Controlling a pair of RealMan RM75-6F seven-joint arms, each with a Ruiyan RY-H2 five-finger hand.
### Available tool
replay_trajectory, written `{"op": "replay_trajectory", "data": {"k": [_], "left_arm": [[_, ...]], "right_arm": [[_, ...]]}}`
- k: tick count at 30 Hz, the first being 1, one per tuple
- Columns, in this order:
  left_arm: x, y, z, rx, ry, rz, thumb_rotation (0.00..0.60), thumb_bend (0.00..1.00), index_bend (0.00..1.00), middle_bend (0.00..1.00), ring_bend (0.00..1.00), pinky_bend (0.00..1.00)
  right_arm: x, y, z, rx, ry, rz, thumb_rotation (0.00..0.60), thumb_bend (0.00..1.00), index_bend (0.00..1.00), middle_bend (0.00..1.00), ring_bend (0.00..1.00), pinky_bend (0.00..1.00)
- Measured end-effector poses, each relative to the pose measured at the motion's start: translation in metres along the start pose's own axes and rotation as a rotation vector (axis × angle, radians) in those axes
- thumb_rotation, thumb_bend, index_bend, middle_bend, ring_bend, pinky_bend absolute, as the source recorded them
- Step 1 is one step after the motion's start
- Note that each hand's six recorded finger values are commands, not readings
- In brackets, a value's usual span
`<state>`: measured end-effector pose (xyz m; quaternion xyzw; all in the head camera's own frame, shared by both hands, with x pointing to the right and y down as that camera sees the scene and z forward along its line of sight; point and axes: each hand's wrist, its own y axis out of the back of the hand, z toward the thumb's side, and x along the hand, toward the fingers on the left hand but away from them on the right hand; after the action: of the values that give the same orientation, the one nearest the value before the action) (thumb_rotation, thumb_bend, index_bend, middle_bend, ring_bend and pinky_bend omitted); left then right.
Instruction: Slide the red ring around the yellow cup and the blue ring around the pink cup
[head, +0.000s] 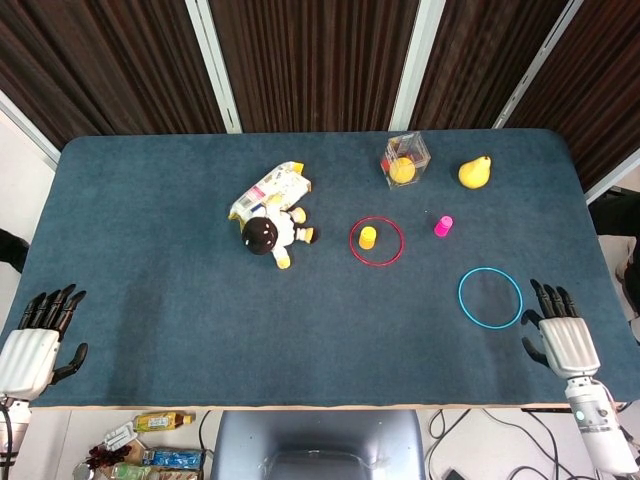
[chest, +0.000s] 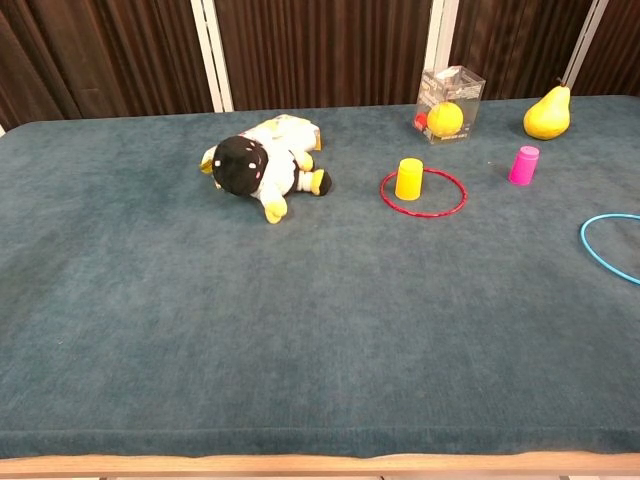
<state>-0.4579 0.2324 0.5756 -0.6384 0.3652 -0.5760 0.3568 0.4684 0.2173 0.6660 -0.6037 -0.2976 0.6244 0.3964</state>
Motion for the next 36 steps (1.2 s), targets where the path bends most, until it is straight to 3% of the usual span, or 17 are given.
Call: {"op": "replay_trajectory", "data": {"k": [13,36], "left_arm": [[0.003,-0.001,-0.003,0.011,0.020,-0.004,0.600,0.44,0.00,0.00,0.00,0.02],[0.003,0.000,-0.004,-0.001,0.024,-0.004,0.600,0.44,0.00,0.00,0.00,0.02]], "right_arm": [[-0.036,-0.029,0.002,-0.001,0.005,0.090,0.600,0.46,0.61,0.00,0.00,0.00],[-0.042,-0.040,0.022,-0.010,0.058,0.109,0.600,0.48,0.65,0.00,0.00,0.00]]}}
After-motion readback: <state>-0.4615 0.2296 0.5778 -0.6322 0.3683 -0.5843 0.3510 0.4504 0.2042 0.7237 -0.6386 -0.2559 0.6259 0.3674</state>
